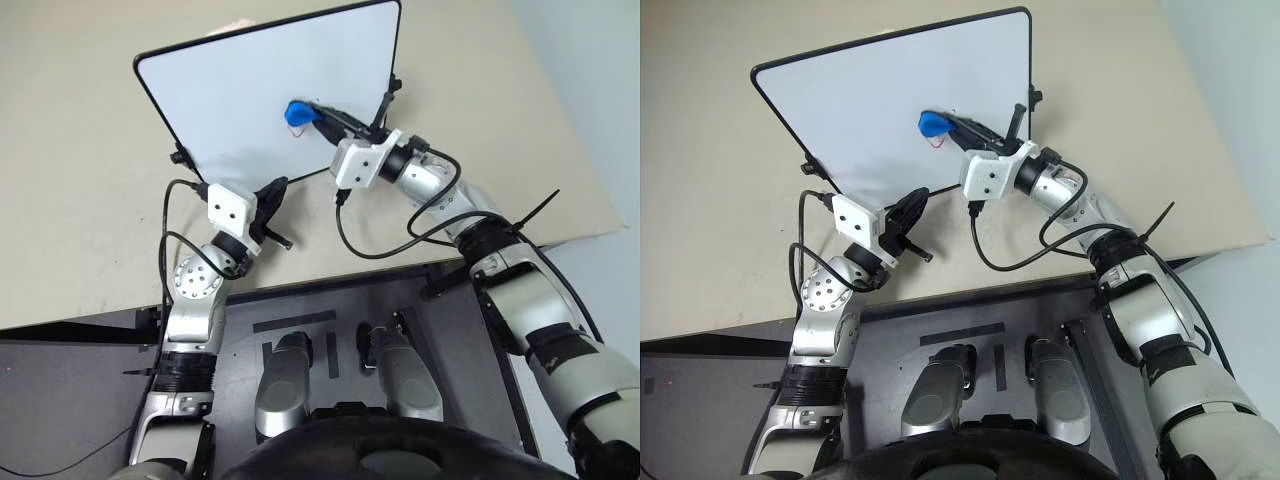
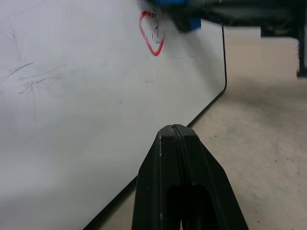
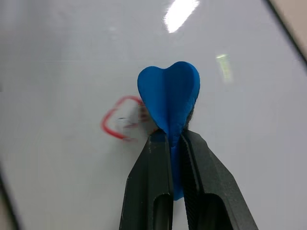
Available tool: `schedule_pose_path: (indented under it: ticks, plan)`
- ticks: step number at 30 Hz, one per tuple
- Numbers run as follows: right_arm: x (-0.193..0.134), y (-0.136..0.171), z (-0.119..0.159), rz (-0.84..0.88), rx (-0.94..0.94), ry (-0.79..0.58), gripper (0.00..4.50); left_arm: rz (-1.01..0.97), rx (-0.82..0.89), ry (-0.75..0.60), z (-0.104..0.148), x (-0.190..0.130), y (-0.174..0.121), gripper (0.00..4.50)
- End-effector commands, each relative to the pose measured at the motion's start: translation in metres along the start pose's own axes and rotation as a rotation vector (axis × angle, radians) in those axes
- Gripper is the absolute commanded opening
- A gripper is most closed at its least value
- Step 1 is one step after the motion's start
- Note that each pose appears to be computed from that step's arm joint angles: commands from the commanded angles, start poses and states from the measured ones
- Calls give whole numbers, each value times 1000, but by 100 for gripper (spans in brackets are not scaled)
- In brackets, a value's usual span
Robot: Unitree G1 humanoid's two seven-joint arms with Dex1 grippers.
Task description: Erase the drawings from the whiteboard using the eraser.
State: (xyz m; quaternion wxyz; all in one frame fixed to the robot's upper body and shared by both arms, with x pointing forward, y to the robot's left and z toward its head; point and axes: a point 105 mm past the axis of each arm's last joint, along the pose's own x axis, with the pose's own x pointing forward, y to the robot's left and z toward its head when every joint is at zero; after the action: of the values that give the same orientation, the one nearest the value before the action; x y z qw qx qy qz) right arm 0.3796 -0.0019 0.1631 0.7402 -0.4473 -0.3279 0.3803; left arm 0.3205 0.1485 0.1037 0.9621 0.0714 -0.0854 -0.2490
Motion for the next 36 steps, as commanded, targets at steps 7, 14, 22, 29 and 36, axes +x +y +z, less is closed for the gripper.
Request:
schedule_pose_path:
  ticks: [7,14,22,29,36]
  plan:
    - [4,-23,8,-72,-18,-29,1,2,21,-30,8,2,2,0]
    - [3,-58,14,-222,-95,-44,1,3,24,-30,9,2,3,0]
    - [7,-27,17,-115,-24,-64,1,-1,24,-32,9,3,2,0]
    - [10,10,17,22,53,-54,1,-3,25,-33,9,3,2,0]
    - [8,-14,15,-79,17,-51,1,0,25,-29,9,2,3,0]
